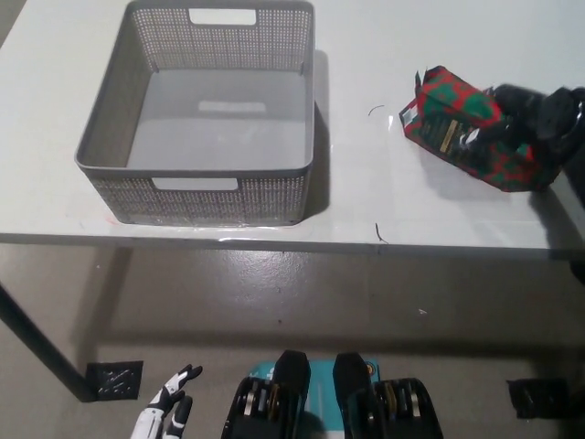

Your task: Use the right hand to pick up a bag of coffee beans on the right hand side and place it into a container on the left hand side

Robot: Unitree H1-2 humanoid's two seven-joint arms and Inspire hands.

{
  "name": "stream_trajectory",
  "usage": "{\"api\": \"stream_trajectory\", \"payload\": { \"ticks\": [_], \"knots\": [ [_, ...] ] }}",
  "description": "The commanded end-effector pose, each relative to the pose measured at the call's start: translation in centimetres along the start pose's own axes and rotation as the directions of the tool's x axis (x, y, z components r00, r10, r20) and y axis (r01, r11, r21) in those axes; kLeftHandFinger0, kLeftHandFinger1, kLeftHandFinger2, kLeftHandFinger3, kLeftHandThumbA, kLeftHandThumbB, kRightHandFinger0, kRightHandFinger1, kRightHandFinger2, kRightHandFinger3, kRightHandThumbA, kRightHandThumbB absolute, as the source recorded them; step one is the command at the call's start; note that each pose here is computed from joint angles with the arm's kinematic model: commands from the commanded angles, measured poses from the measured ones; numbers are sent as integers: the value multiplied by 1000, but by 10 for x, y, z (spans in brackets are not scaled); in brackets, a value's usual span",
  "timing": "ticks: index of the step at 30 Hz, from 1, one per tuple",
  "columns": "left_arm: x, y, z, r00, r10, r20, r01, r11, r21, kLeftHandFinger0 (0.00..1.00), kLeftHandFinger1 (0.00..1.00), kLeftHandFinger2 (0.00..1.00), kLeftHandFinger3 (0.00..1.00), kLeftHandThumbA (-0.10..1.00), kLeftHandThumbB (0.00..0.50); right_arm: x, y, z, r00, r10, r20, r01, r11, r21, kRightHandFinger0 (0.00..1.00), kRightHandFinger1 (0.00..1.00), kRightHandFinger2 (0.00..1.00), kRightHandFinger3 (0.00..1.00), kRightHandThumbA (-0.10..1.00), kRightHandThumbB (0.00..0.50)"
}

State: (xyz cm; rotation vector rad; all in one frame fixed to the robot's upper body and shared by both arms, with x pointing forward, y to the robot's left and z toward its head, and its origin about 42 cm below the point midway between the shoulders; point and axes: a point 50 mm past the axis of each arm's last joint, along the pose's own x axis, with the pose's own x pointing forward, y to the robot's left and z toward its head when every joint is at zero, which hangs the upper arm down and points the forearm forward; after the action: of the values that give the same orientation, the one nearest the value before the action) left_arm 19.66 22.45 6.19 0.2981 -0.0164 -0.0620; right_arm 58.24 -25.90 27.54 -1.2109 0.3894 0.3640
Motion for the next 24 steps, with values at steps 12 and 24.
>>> {"api": "stream_trajectory", "payload": {
  "ticks": [12,24],
  "knots": [
    [11,12,15,996,23,90,-23,1000,1,1000,1000,1000,1000,1000,240,14,58,0,998,-16,63,14,999,38,1000,1000,1000,1000,415,461],
    [15,12,15,995,19,98,-20,1000,7,1000,1000,1000,1000,1000,224,9,45,5,892,-415,179,389,907,161,119,632,924,984,-100,127]
  ]
}}
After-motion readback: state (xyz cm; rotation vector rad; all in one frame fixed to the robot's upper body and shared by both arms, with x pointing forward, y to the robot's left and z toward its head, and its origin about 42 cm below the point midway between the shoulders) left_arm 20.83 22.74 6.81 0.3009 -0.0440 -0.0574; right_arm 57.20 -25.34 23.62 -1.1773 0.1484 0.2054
